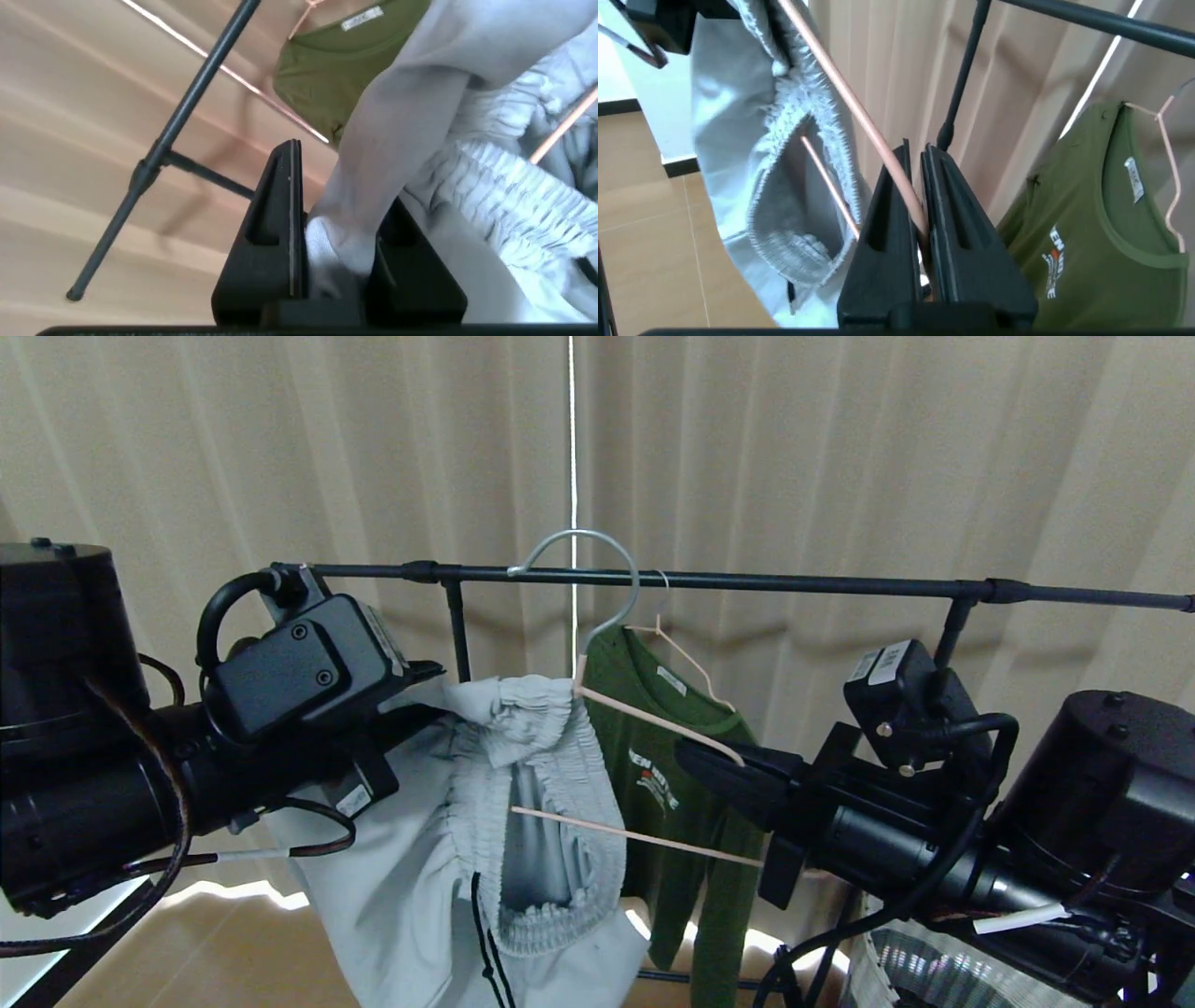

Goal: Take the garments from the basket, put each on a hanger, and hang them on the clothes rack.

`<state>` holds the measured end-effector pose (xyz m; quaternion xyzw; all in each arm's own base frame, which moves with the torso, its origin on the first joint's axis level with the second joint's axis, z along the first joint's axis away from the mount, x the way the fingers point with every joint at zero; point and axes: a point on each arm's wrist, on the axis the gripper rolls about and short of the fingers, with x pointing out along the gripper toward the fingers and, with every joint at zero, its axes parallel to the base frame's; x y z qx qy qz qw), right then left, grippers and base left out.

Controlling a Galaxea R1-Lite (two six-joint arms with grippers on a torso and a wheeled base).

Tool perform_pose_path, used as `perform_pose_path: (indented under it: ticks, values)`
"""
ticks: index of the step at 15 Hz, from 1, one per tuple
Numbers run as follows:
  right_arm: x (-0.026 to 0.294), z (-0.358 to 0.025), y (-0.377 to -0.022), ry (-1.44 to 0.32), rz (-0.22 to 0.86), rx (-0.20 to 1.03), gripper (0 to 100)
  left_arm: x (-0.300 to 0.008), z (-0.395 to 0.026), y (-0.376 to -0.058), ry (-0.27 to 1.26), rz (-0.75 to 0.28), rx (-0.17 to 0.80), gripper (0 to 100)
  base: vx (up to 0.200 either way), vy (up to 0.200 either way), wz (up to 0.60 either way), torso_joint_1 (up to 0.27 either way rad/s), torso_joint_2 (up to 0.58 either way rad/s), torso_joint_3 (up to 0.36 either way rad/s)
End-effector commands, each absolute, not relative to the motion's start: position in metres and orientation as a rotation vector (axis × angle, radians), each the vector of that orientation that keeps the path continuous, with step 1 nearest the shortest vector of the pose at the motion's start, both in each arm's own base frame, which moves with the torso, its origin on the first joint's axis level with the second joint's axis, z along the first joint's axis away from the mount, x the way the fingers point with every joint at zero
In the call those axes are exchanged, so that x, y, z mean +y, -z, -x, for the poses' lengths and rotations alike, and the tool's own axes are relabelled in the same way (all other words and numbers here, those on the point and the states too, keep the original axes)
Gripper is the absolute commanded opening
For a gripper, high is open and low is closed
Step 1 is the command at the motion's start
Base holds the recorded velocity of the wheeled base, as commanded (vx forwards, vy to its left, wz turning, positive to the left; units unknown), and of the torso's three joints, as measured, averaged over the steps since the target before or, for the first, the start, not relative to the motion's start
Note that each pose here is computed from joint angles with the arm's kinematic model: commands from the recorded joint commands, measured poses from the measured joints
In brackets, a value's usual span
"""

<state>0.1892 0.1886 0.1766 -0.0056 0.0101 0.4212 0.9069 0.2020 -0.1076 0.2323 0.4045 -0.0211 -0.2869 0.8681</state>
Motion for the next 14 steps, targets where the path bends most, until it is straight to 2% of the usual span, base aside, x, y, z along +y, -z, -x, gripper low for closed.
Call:
perform_pose_path:
  ticks: [1, 3, 4, 6, 9, 10, 11, 12, 14]
  values:
    - [0.189, -0.19, -0.176, -0.87, 0.014, 0.025, 0, -0.107, -0.202, -0.23, 0.601, -0.848, -0.037, 0, 0.0, 0.0, 0.0, 0.0, 0.0, 0.0]
    - [0.189, -0.189, -0.175, -0.868, 0.02, 0.029, 0, -0.106, -0.202, -0.227, 0.598, -0.843, -0.021, 0, 0.0, 0.0, 0.0, 0.0, 0.0, 0.0]
    - [0.188, -0.19, -0.173, -0.865, 0.022, 0.035, 100, -0.104, -0.203, -0.226, 0.586, -0.842, -0.021, 0, 0.0, 0.0, 0.0, 0.0, 0.0, 0.0]
    - [0.188, -0.191, -0.173, -0.858, 0.023, 0.031, 100, -0.1, -0.204, -0.222, 0.558, -0.838, -0.034, 0, 0.0, 0.0, 0.0, 0.0, 0.0, 0.0]
    - [0.183, -0.196, -0.172, -0.83, 0.052, 0.015, 100, -0.086, -0.211, -0.212, 0.426, -0.842, 0.056, 0, 0.0, 0.0, 0.0, 0.0, 0.0, 0.0]
    - [0.182, -0.195, -0.168, -0.829, 0.074, 0.012, 100, -0.085, -0.211, -0.21, 0.38, -0.814, 0.087, 0, 0.0, 0.0, 0.0, 0.0, 0.0, 0.0]
    - [0.182, -0.195, -0.167, -0.829, 0.077, 0.012, 100, -0.084, -0.211, -0.21, 0.372, -0.809, 0.092, 0, 0.0, 0.0, 0.0, 0.0, 0.0, 0.0]
    - [0.183, -0.196, -0.161, -0.83, 0.094, 0.017, 100, -0.083, -0.211, -0.21, 0.3, -0.759, 0.127, 0, 0.0, 0.0, 0.0, 0.0, 0.0, 0.0]
    - [0.185, -0.198, -0.148, -0.833, 0.11, 0.065, 100, -0.085, -0.211, -0.211, 0.3, -0.676, 0.129, 0, 0.0, 0.0, 0.0, 0.0, 0.0, 0.0]
